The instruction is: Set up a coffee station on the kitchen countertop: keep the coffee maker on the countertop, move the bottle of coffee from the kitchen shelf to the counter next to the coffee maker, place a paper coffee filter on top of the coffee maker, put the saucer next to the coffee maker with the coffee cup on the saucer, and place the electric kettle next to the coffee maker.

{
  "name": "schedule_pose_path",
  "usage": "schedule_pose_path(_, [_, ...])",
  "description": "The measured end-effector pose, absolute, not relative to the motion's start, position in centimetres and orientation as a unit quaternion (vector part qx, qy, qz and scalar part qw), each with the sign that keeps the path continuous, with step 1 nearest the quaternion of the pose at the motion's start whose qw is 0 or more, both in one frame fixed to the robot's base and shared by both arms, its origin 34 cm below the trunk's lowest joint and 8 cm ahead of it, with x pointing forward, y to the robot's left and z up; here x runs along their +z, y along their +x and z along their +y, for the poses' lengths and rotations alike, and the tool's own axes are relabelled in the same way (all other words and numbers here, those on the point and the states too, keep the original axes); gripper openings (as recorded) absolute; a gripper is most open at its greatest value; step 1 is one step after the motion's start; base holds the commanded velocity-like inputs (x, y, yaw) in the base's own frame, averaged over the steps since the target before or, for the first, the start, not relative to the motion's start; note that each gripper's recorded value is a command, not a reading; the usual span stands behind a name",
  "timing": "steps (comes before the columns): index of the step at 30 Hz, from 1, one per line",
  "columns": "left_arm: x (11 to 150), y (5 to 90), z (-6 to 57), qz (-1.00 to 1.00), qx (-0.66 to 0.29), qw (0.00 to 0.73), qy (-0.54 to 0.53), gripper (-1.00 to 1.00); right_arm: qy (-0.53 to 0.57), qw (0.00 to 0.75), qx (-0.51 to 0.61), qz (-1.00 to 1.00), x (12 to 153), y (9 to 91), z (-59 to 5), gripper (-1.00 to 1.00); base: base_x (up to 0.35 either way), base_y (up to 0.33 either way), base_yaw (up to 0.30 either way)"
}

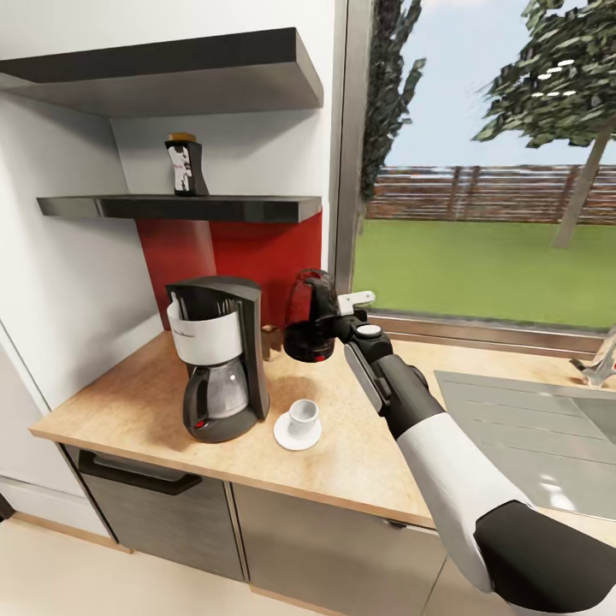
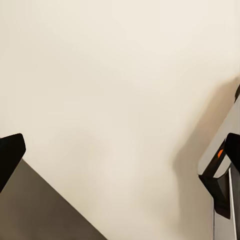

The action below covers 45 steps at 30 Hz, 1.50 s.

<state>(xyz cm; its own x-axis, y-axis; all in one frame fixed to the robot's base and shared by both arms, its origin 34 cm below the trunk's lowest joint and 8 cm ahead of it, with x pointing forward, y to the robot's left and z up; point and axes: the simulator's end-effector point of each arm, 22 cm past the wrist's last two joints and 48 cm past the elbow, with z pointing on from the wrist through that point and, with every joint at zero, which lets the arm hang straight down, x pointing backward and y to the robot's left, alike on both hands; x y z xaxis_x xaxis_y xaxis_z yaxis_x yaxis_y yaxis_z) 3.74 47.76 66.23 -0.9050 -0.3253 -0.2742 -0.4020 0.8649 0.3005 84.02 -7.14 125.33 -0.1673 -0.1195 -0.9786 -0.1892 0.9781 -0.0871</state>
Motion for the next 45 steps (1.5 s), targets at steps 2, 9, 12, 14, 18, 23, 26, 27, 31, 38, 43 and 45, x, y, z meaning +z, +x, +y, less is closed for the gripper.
schedule_pose_path(2, [66.1, 3.8, 47.8, 0.960, 0.178, 0.108, -0.190, 1.00, -0.101, 0.638, 0.027, 0.763, 125.2, 84.1, -7.1, -1.00, 0.000, 0.000, 0.000])
schedule_pose_path(9, [65.5, 4.1, 47.7, 0.960, 0.177, 0.108, -0.190, 1.00, -0.100, 0.642, 0.029, 0.759, 125.0, 84.4, -7.1, -1.00, 0.000, 0.000, 0.000])
schedule_pose_path(12, [65.3, 4.2, 47.7, 0.960, 0.177, 0.108, -0.190, 1.00, -0.100, 0.643, 0.029, 0.759, 124.7, 84.5, -7.1, -1.00, 0.000, 0.000, 0.000])
schedule_pose_path(14, [65.1, 4.3, 47.7, 0.960, 0.177, 0.108, -0.190, 1.00, -0.100, 0.643, 0.029, 0.759, 124.6, 84.6, -7.1, -1.00, 0.000, 0.000, 0.000])
schedule_pose_path(18, [64.8, 4.4, 47.7, 0.960, 0.177, 0.108, -0.190, 1.00, -0.101, 0.646, 0.032, 0.756, 124.4, 84.7, -7.0, -1.00, 0.000, 0.000, 0.000])
schedule_pose_path(23, [64.3, 4.6, 47.7, 0.960, 0.177, 0.108, -0.190, 1.00, -0.102, 0.646, 0.034, 0.756, 124.0, 84.9, -6.9, -1.00, 0.000, 0.000, 0.000])
schedule_pose_path(26, [64.0, 4.7, 47.7, 0.960, 0.177, 0.108, -0.190, 1.00, -0.102, 0.646, 0.034, 0.756, 123.7, 85.0, -6.9, -1.00, 0.000, 0.000, 0.000])
schedule_pose_path(27, [63.9, 4.7, 47.6, 0.960, 0.177, 0.108, -0.190, 1.00, -0.102, 0.646, 0.035, 0.756, 123.6, 85.0, -6.9, -1.00, 0.000, 0.000, 0.000])
schedule_pose_path(31, [63.5, 4.8, 47.6, 0.960, 0.177, 0.107, -0.190, 1.00, -0.102, 0.646, 0.034, 0.756, 123.3, 85.1, -6.8, -1.00, 0.000, 0.000, 0.000])
schedule_pose_path(38, [62.8, 5.1, 47.5, 0.960, 0.176, 0.108, -0.190, 1.00, -0.103, 0.645, 0.035, 0.756, 122.5, 85.3, -6.8, -1.00, 0.000, 0.000, 0.000])
schedule_pose_path(43, [62.3, 5.2, 47.5, 0.960, 0.176, 0.108, -0.190, 1.00, -0.103, 0.644, 0.034, 0.757, 122.0, 85.4, -6.8, -1.00, 0.000, 0.000, 0.000])
schedule_pose_path(45, [62.1, 5.3, 47.5, 0.960, 0.176, 0.108, -0.190, 1.00, -0.103, 0.644, 0.034, 0.757, 121.7, 85.5, -6.8, -1.00, 0.000, 0.000, 0.000])
